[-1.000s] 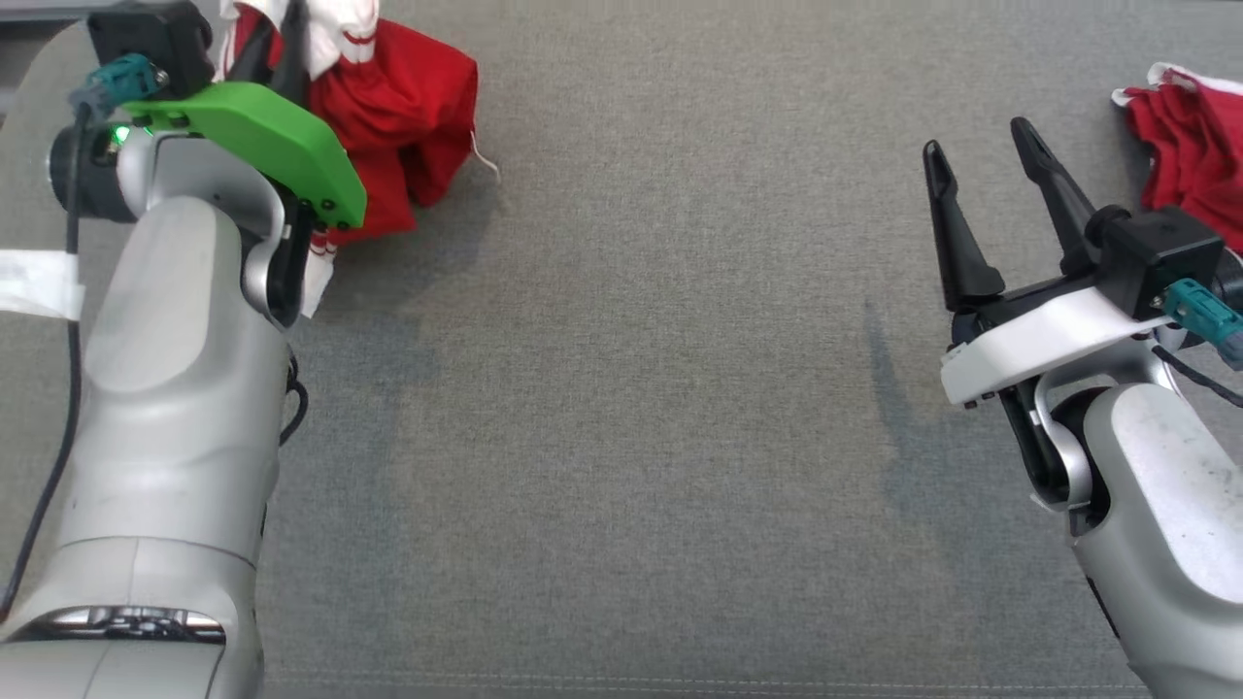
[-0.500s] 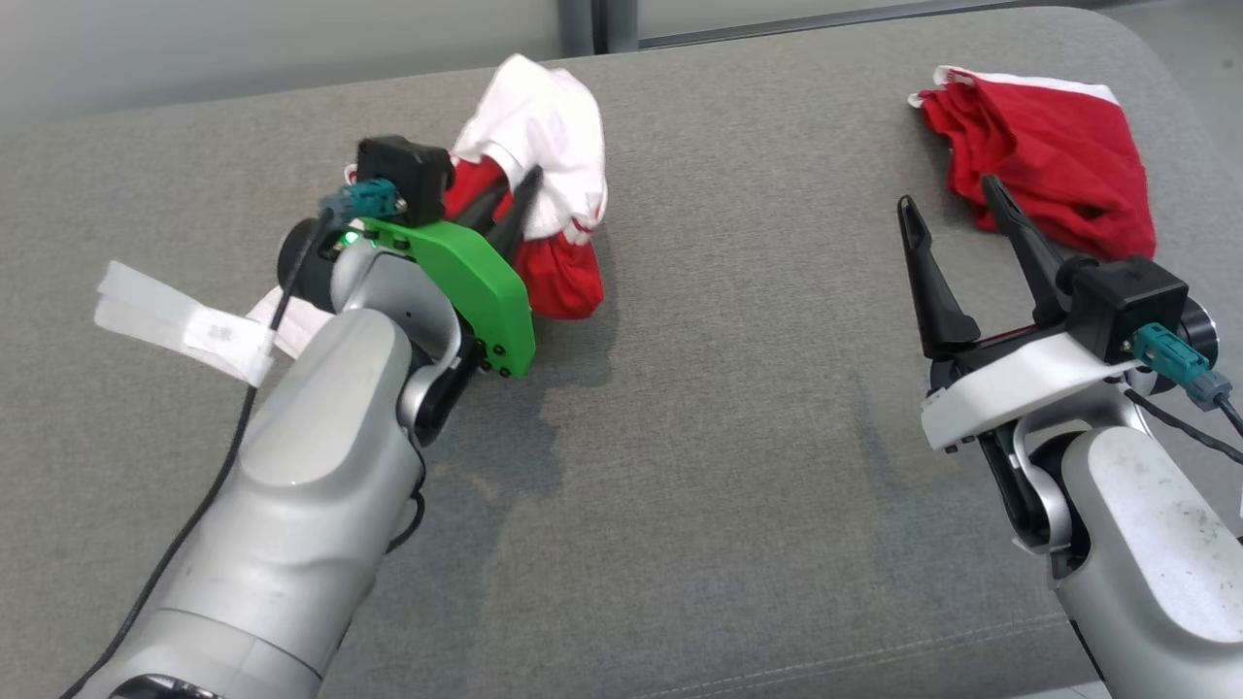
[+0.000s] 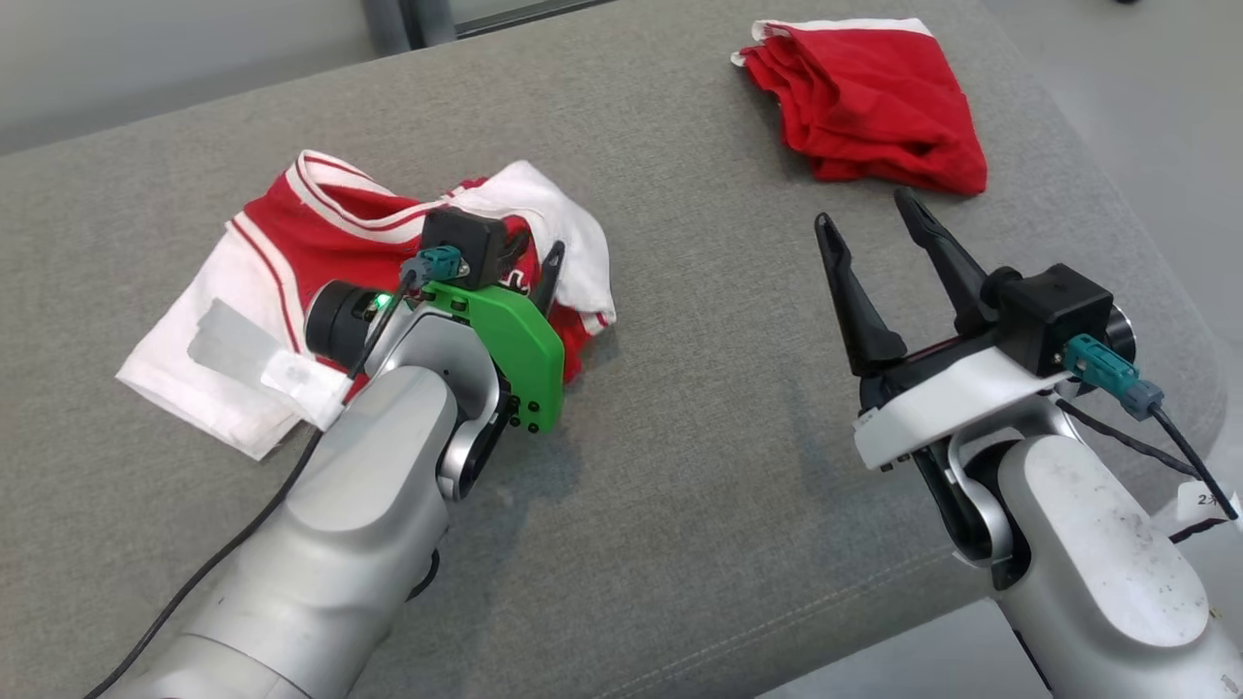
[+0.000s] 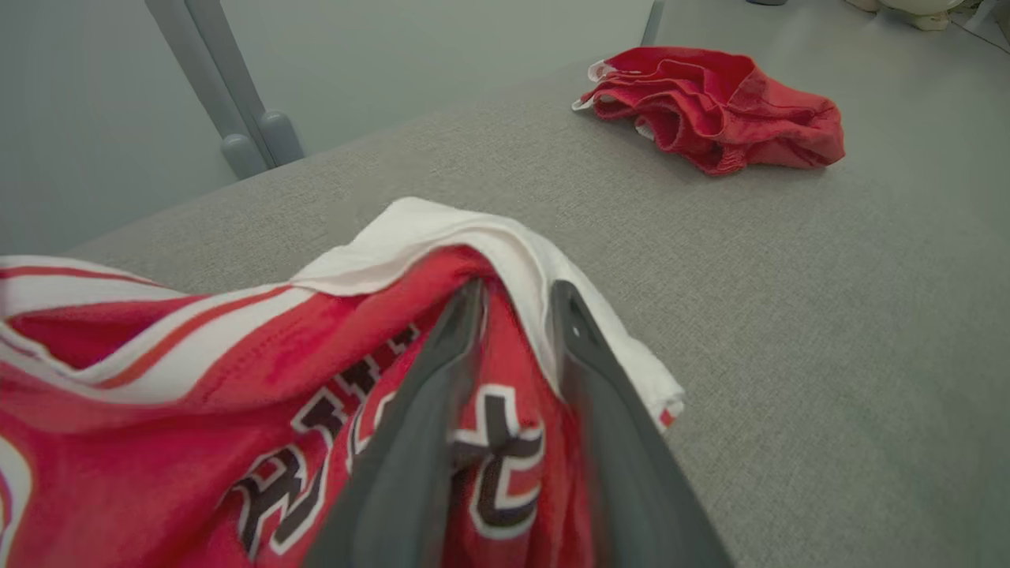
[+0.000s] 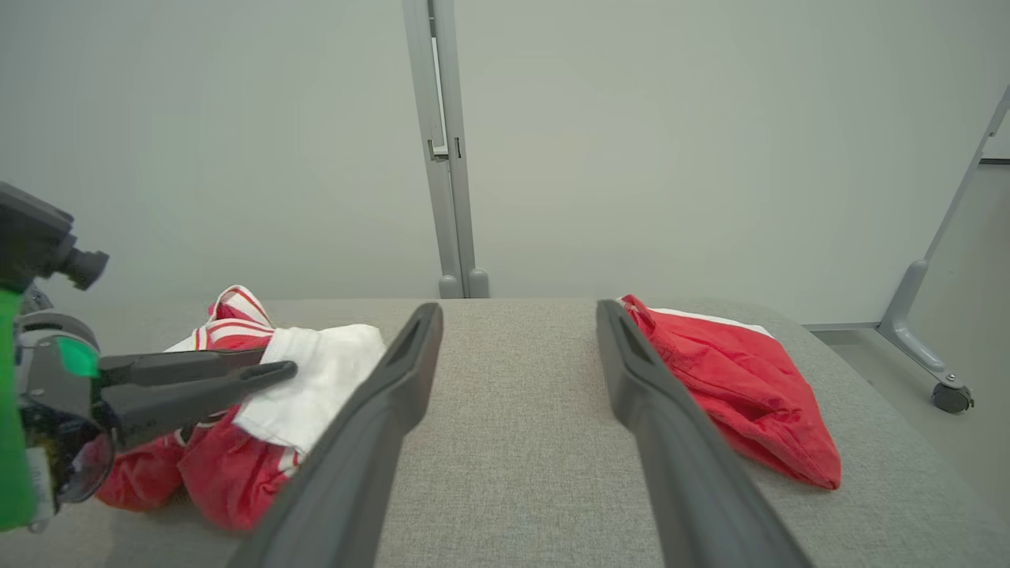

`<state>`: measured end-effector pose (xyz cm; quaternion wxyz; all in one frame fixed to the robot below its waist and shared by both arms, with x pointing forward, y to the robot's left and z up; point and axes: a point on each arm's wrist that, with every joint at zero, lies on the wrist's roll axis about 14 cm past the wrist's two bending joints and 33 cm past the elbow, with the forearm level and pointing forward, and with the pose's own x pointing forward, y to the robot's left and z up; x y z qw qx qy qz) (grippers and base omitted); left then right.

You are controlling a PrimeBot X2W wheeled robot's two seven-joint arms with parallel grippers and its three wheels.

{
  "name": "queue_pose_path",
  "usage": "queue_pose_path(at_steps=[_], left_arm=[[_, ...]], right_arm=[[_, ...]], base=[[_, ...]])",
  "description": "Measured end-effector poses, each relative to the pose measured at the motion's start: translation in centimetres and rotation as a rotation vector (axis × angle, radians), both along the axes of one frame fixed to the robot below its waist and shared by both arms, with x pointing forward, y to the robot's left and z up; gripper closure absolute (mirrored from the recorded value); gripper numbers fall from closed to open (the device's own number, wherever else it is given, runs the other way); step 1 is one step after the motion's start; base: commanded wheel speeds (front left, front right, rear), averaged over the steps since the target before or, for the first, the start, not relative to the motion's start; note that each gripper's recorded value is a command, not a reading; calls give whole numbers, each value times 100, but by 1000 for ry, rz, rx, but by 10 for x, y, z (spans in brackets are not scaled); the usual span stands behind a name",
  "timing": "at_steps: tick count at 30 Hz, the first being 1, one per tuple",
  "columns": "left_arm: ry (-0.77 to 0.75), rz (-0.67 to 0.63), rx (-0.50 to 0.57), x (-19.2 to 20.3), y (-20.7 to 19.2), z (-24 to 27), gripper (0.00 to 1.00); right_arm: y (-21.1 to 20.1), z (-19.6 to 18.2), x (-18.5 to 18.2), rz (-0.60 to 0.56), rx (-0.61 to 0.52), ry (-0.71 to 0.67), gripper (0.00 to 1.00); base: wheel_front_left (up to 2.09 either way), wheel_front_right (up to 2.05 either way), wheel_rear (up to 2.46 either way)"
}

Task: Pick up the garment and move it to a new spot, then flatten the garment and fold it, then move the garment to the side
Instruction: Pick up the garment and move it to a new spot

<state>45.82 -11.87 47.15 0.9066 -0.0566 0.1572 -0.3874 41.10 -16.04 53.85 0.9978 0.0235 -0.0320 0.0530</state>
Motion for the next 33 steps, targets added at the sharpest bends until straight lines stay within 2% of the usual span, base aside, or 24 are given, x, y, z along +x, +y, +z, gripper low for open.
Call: queue_pose_path(at_steps=[2,3,4,5,11,19,28,33], left_arm=[[1,-51,9,-8,-13,-6,54],[10,-66,8,-11,-19,-9,49],[20,-80,4,-14,-24,-12,31],[22,-96,0,-17,-29,-13,0],[41,-145,-28,-27,-43,-19,0],[-55,-81,-63,-7,-29,6,0],[-112,105,-62,21,26,20,0],[-84,230,4,30,72,6,0]], right_arm=[[-9,-1,-1,-28,-5,-1,0],[-15,-3,-1,-43,-10,4,0],[-19,-5,-2,-56,-14,13,0],[-23,-8,-3,-67,-18,22,0],[-38,-18,-1,-109,-28,43,0],[-35,-30,7,-92,-35,63,0],[0,-40,17,22,-21,85,0],[27,-38,22,97,-8,74,0]], base=[[0,0,0],[0,0,0],[0,0,0],[0,0,0],[0,0,0],[0,0,0],[0,0,0],[0,0,0]])
